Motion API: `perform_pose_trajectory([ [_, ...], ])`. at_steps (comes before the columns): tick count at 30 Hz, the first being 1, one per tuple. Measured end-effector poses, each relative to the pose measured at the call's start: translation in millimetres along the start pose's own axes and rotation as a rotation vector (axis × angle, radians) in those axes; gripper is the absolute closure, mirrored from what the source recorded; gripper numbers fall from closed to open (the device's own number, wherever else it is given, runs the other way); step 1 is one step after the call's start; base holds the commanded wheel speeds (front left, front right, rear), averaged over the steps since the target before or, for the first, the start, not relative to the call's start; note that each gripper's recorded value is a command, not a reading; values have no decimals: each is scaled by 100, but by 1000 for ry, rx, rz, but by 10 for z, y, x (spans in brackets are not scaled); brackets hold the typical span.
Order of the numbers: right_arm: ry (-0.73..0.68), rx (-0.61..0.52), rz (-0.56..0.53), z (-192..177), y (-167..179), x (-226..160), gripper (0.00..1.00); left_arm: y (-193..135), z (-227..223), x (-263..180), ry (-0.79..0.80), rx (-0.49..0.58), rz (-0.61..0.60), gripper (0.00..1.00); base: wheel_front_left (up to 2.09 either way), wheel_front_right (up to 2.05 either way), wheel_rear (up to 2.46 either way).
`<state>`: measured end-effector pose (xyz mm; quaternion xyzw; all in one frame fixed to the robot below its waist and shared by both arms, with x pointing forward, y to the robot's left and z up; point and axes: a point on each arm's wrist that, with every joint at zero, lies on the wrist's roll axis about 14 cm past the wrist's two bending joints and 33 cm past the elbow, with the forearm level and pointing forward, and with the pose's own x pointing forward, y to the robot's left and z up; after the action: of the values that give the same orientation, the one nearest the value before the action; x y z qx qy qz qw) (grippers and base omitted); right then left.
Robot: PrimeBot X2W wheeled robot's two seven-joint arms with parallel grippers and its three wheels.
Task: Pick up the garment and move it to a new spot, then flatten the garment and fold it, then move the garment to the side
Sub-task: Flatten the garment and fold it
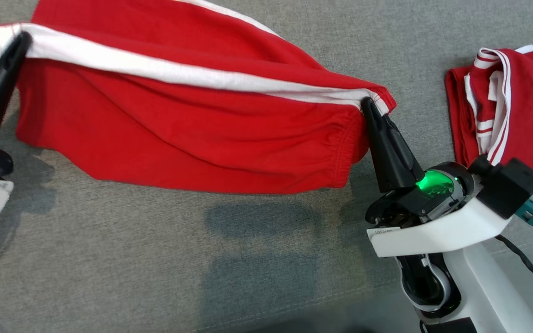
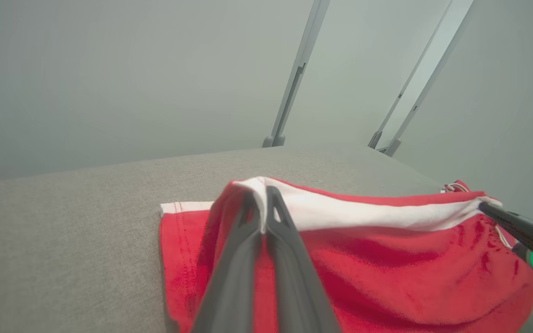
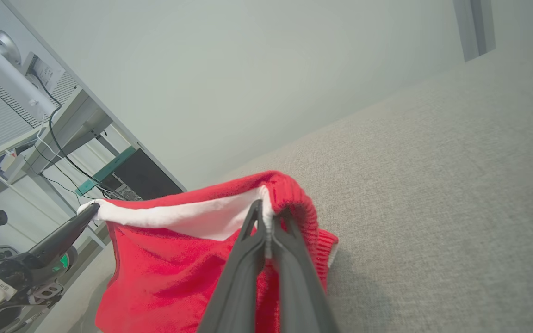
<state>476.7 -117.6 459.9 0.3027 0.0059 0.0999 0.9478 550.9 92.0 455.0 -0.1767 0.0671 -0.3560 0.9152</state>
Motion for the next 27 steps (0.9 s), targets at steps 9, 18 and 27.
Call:
perform_pose_trajectory([
  [9,-62,3,-31,208,-110,-25,100,230,-6,282,-26,49,-15,100,0,0,0],
  [18,-109,-28,-41,399,-126,-51,100,385,-20,523,-46,76,-17,100,0,0,0],
  [27,-35,-15,-23,131,-76,-50,100,567,-300,517,20,74,12,100,0,0,0],
])
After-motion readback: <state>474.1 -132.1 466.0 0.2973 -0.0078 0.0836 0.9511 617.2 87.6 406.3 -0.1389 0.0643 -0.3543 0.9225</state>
